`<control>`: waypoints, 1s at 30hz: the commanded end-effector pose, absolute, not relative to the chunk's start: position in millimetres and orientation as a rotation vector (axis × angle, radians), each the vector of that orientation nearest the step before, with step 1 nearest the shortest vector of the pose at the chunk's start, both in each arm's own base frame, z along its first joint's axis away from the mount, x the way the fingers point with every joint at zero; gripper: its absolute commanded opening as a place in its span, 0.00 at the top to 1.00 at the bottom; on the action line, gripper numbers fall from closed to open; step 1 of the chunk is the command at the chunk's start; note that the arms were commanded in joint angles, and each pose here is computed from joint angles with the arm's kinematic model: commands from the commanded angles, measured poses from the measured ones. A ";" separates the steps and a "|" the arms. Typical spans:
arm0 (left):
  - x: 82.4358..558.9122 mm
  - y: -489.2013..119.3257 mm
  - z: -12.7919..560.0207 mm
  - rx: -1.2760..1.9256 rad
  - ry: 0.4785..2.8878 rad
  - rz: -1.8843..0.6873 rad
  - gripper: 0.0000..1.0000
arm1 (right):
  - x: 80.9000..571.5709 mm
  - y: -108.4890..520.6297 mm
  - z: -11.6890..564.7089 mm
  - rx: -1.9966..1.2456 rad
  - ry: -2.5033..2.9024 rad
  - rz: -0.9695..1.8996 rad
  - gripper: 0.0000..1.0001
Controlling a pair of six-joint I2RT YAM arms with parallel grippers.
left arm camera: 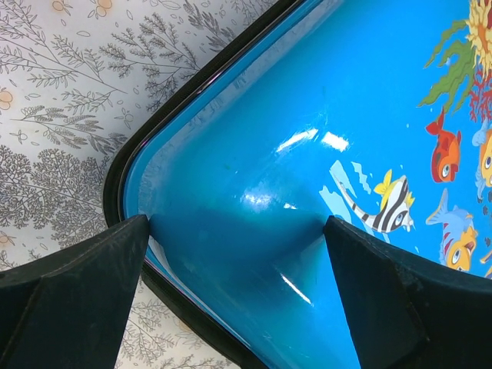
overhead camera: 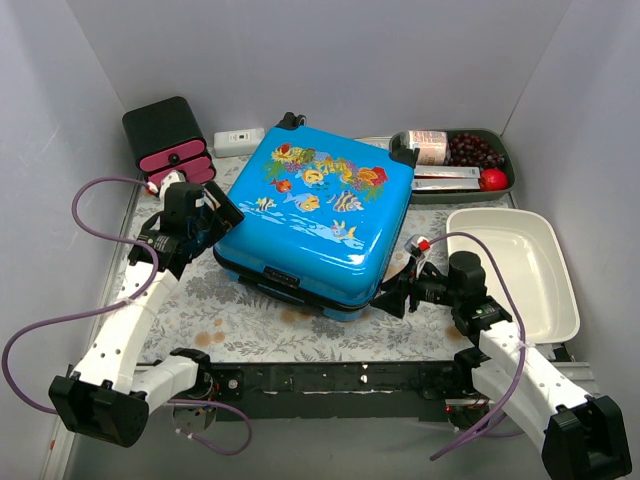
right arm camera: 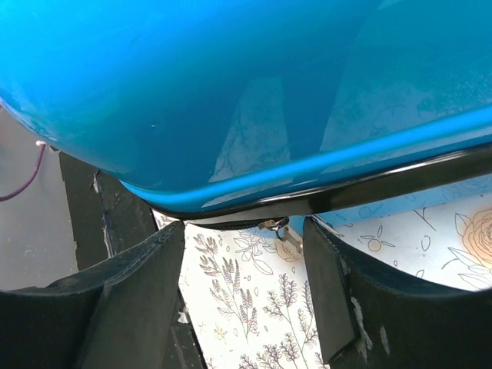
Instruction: Open, take out, and arrange the luggage
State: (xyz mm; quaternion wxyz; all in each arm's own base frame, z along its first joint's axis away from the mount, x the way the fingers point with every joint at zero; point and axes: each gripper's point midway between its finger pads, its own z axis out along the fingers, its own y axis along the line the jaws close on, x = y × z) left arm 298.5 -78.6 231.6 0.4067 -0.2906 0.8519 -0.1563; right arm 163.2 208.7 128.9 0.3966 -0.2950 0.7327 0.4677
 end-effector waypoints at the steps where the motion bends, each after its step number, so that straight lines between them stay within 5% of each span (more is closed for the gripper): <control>1: 294.7 -90.1 220.9 -0.723 2.188 -0.460 0.02 | 169.4 212.3 134.3 -0.785 1.776 1.159 0.32; 14: 297.2 -90.9 215.1 -0.710 2.203 -0.451 0.02 | 191.3 212.0 130.3 -0.817 1.760 1.050 0.60; 23: 297.9 -95.3 213.6 -0.697 2.206 -0.478 0.02 | 199.2 209.5 133.8 -0.790 1.730 1.001 0.98; 30: 294.2 -92.1 213.3 -0.737 2.183 -0.480 0.02 | 178.4 215.2 130.8 -0.838 1.814 1.057 0.99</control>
